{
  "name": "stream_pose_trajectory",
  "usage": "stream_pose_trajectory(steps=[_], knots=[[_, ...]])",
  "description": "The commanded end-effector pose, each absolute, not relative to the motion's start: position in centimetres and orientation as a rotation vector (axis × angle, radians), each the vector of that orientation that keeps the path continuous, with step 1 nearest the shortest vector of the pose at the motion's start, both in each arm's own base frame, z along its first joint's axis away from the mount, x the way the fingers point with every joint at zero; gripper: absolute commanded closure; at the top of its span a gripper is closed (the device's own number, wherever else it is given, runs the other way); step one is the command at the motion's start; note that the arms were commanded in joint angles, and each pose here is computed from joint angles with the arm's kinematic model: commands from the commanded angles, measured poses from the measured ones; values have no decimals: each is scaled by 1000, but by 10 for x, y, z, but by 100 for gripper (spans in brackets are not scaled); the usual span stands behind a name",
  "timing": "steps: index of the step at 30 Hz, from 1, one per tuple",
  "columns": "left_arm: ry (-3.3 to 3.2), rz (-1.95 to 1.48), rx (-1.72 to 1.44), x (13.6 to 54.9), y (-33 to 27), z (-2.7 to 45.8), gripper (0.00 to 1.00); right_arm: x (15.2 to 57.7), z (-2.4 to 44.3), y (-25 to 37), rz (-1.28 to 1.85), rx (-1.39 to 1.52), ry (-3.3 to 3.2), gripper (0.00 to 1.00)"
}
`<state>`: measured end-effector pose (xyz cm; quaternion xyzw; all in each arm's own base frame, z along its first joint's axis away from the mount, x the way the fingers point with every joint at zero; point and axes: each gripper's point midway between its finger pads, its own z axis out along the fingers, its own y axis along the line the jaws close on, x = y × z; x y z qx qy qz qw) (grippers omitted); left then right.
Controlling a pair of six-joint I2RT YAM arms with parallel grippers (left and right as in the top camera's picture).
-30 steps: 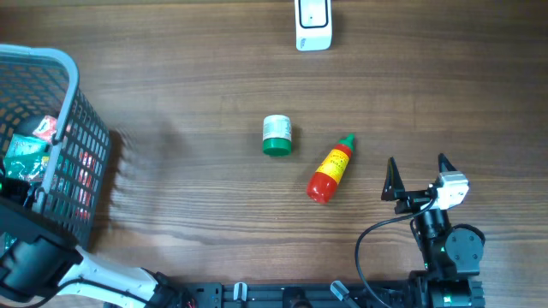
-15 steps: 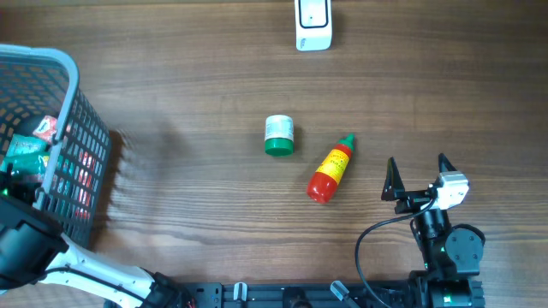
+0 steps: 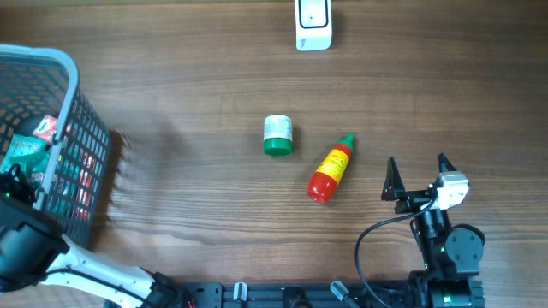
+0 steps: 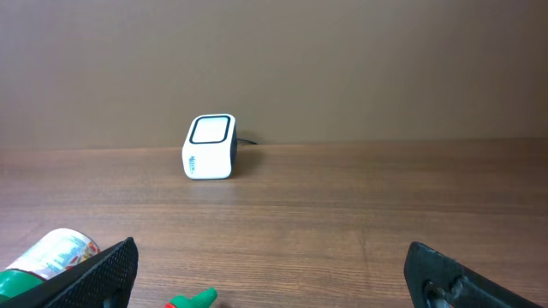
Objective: Scan the item barcode
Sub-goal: 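Move the left gripper into the basket and grasp the green glove pack, then lift the green 3M glove pack out and lower it beside the jar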
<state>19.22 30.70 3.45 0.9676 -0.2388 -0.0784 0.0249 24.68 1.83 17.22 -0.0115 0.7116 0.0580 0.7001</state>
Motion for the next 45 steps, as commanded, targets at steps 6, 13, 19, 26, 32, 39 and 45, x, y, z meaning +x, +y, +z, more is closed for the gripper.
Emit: stream_pose_trajectory(steps=[6,13,19,26,32,39,45], knots=[[-899,164,3274,210,298,166,96,247,173,16,110,-24,1583,0],[-1398,676,3402,243,282,271,96,247,173,16,110,-24,1583,0],[-1723,1022,3380,252,242,343,96,247,173,16,111,-24,1583,0],[-2388,1133,3137,265,187,391,96,247,173,16,111,-24,1583,0],[-3144,1167,2587,298,136,419,96,247,173,16,111,-24,1583,0],[-3805,1126,1615,325,57,427,96,247,173,16,111,-23,1583,0],[-4000,1061,779,327,-13,409,96,247,173,16,111,-23,1583,0]])
